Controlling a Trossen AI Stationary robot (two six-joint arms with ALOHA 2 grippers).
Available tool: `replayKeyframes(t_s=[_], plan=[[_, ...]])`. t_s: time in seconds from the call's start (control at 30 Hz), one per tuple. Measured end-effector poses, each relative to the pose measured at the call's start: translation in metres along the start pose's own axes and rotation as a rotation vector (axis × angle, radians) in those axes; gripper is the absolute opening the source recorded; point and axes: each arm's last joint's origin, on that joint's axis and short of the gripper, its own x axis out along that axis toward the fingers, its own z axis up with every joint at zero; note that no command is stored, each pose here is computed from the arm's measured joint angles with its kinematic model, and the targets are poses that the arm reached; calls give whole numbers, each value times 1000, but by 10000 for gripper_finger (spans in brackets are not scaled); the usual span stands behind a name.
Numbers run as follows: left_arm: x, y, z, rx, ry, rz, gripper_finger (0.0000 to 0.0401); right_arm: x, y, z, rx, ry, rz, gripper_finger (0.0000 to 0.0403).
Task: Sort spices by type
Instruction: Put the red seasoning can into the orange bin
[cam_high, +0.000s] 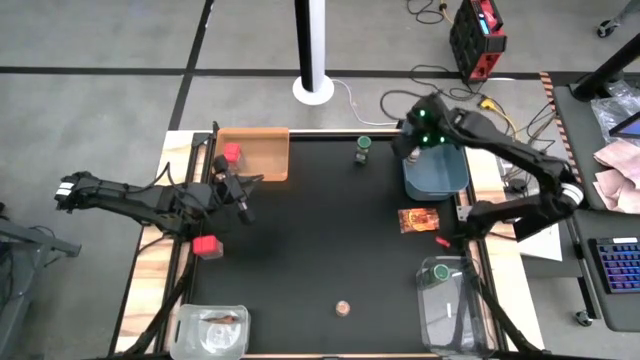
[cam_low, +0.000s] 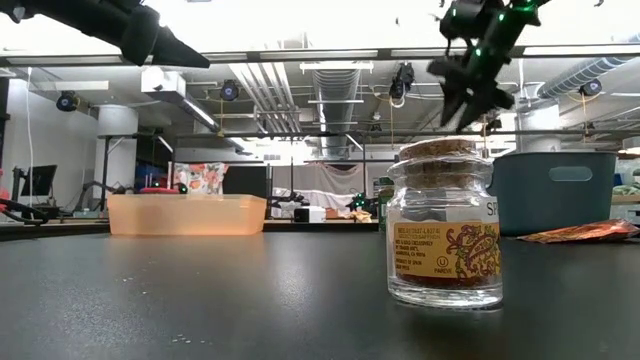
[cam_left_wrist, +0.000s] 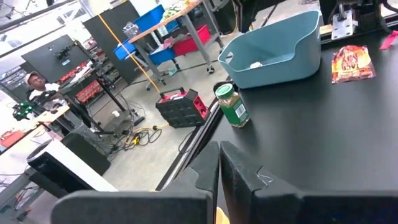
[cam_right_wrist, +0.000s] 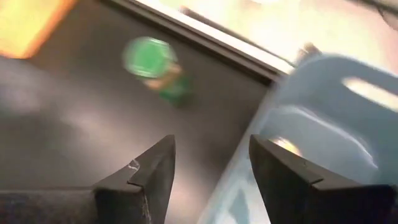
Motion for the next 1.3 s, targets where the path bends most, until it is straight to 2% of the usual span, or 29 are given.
replayKeyframes(t_s=[0.17,0.27,0.47,0.6,0.97,1.3], plan=[[0,1,2,-69,-13,4,0,-5,39,-17,-143,-112,146,181],[0,0,2,-134,-14,0,0,-5,59,-28,-226,-137,189,172],[0,-3,3,-240,-41,-128,0,-6,87,-51,-379,-159,195,148],[-1,-5,4,-300,-50,-204,0,-6,103,-65,-442,-176,256,130],[2,-18,3,-411,-12,-298,0,2,131,-109,-593,-212,403,76],[0,-39,2,-506,47,-381,0,5,141,-124,-638,-289,485,36]])
